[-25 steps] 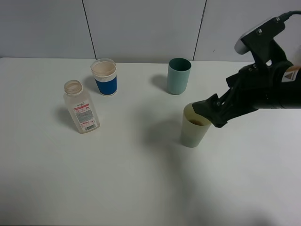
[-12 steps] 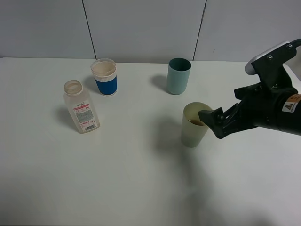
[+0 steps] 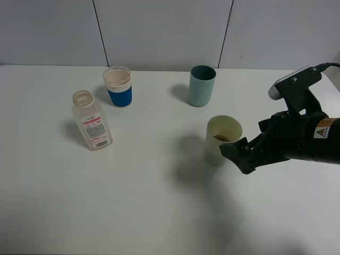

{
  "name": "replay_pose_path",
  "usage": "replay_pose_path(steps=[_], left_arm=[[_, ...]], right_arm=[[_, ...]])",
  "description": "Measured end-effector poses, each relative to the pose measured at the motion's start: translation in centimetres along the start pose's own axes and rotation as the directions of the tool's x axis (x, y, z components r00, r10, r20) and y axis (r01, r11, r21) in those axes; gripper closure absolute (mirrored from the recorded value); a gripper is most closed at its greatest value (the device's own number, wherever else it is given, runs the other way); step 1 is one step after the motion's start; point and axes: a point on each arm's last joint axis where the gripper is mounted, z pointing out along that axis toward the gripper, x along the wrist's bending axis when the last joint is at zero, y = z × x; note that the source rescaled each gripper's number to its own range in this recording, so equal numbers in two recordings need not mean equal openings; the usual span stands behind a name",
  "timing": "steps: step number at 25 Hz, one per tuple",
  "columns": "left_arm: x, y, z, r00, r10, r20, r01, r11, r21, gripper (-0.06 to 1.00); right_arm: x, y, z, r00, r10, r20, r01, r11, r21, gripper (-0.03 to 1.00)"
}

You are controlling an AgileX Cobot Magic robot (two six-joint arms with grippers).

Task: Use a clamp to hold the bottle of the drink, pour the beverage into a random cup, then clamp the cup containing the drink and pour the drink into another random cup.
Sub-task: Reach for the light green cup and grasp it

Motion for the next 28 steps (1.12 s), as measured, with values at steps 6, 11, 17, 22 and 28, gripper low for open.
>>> replay_pose_path(steps=[6,11,17,22,28], left_arm=[[0.0,0.0,0.0,1.000,0.000,0.000,0.000,1.000,0.000,-0.06],[0.0,0.0,0.0,1.000,0.001,-0.001,-0.001,1.000,0.000,-0.06],[0.0,0.0,0.0,1.000,0.001,-0.001,-0.001,1.000,0.000,-0.06],[0.0,0.0,0.0,1.000,0.001,-0.001,-0.001,1.000,0.000,-0.06],[0.0,0.0,0.0,1.000,0.001,-0.001,-0.001,1.000,0.000,-0.06]], right_arm=[[0.2,-0.5,0.0,1.000,0.017,-0.019,-0.016,0.998,0.058,-0.03],[0.3,-1.2,1.2,0.999,0.051,-0.019,-0.048,0.991,0.123,-0.03],[0.1,-2.2,3.3,0.999,0.052,0.007,-0.053,0.983,0.177,-0.03],[-0.1,-2.3,4.5,1.000,-0.003,0.023,0.000,0.988,0.155,-0.03],[-0.3,-2.6,5.9,0.997,-0.072,0.031,0.068,0.989,0.132,-0.03]])
